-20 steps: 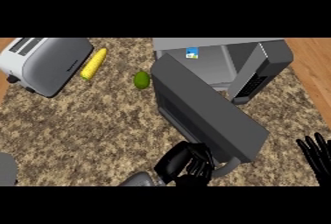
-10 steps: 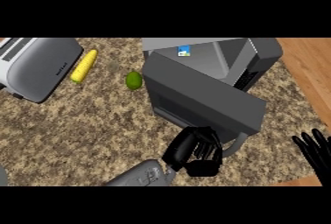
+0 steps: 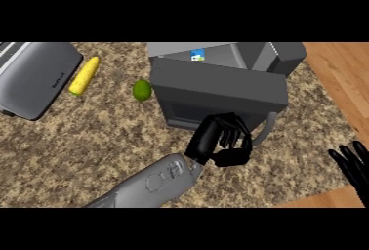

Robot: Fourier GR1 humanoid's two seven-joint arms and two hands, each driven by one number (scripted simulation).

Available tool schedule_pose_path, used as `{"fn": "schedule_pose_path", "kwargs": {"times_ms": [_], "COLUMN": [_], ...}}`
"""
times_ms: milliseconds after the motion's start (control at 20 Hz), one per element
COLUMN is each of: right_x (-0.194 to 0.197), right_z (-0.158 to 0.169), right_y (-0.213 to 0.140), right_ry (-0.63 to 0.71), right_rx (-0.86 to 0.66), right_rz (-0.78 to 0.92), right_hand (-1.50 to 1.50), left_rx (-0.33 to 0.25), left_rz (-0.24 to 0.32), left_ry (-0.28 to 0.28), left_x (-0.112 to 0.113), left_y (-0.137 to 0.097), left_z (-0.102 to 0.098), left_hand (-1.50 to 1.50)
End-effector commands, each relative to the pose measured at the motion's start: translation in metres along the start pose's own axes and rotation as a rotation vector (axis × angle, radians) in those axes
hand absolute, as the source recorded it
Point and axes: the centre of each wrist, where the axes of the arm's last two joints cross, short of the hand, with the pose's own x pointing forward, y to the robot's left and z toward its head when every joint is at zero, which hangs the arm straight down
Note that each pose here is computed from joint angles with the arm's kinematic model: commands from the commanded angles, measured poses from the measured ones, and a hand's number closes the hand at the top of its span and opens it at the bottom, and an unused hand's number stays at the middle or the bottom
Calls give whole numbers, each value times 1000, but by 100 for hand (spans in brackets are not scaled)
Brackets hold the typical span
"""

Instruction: Pick up the milk, place it into the microwave and close the microwave

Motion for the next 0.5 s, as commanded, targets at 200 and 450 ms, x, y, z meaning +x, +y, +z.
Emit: {"fn": "schedule_pose_path", "kwargs": {"times_ms": [200, 450], "right_x": [10, 20], "right_z": [-10, -15], "right_y": [-1, -5], "right_ry": [3, -1], "right_rx": [11, 6], "right_rz": [-9, 8], "right_hand": [-150, -150], "left_rx": [101, 130], "left_rz": [26, 66], "left_ry": [-14, -8], "left_x": [13, 17], "left_y": [20, 31], "left_z": [-36, -51], "left_hand": [150, 150]}}
